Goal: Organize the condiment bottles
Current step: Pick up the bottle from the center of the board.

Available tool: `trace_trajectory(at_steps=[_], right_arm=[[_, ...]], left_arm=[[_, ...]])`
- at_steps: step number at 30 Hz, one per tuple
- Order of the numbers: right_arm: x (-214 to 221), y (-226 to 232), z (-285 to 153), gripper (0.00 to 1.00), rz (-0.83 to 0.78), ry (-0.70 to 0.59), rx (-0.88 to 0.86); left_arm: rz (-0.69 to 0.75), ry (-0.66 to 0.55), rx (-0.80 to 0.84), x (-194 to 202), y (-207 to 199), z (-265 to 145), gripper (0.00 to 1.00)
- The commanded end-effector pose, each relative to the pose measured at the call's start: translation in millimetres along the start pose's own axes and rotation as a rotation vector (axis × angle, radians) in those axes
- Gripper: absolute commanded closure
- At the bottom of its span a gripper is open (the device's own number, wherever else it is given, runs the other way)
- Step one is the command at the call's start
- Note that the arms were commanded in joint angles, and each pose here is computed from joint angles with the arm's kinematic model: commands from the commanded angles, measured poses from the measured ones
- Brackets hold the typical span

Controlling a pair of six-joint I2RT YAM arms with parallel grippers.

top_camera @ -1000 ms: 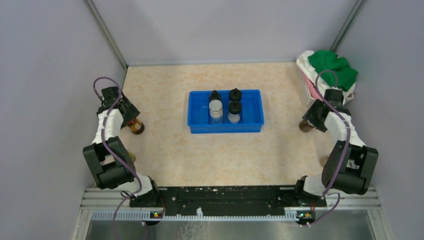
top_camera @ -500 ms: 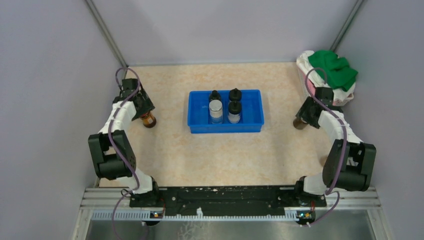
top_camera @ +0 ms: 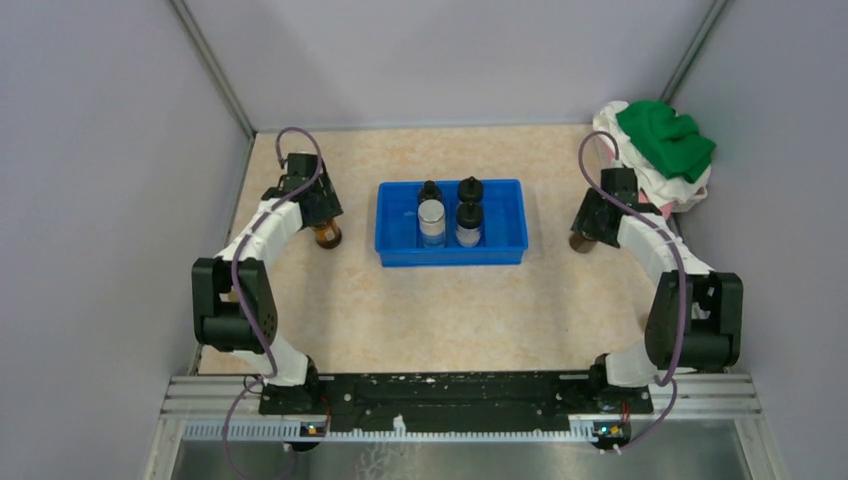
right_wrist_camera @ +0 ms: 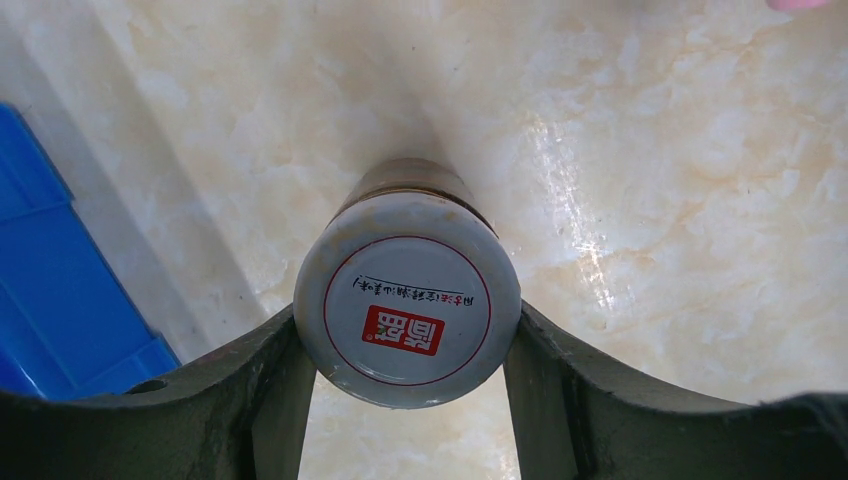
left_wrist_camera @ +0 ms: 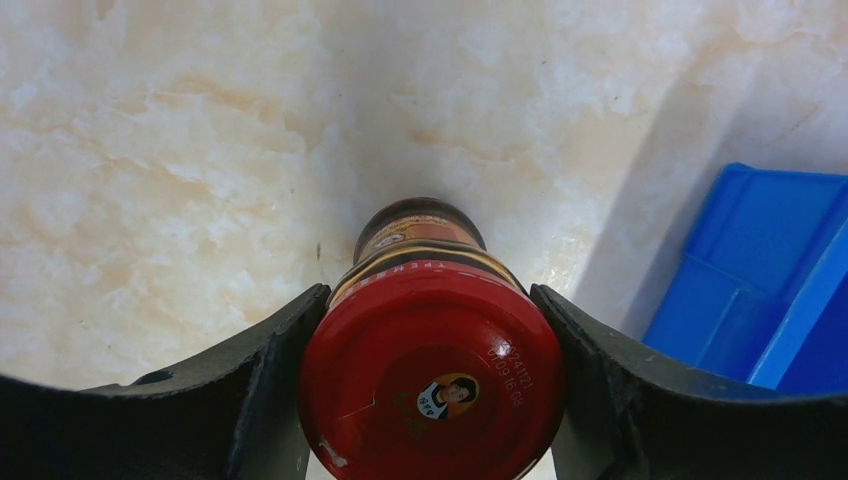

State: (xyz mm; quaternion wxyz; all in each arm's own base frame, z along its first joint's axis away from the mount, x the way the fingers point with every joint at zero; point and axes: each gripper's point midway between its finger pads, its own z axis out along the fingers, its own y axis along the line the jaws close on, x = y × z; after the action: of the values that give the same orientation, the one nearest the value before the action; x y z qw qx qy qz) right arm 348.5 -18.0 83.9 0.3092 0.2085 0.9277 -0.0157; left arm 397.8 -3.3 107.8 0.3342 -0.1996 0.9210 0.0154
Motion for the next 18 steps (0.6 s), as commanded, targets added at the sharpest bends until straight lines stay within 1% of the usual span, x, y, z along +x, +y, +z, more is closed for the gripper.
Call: trace_trajectory(at_steps=[1, 10, 18], right_arm=[[21.1, 21.8, 5.9, 1.0, -0.068, 0.068, -0.041], [26.8, 37.1, 9.4, 1.0, -0.167, 0.052, -0.027], [18.8, 35.0, 2.7, 1.0, -0.185, 0.001, -0.015]], left_arm=[[-0.002, 0.076, 0.031, 34.5, -11.3, 8.2, 1.0], [0.052, 0.035, 0.077, 39.7, -28.7, 5.5, 1.0], [0.074, -0.013, 0.091, 34.0, -36.3, -0.4, 1.0]])
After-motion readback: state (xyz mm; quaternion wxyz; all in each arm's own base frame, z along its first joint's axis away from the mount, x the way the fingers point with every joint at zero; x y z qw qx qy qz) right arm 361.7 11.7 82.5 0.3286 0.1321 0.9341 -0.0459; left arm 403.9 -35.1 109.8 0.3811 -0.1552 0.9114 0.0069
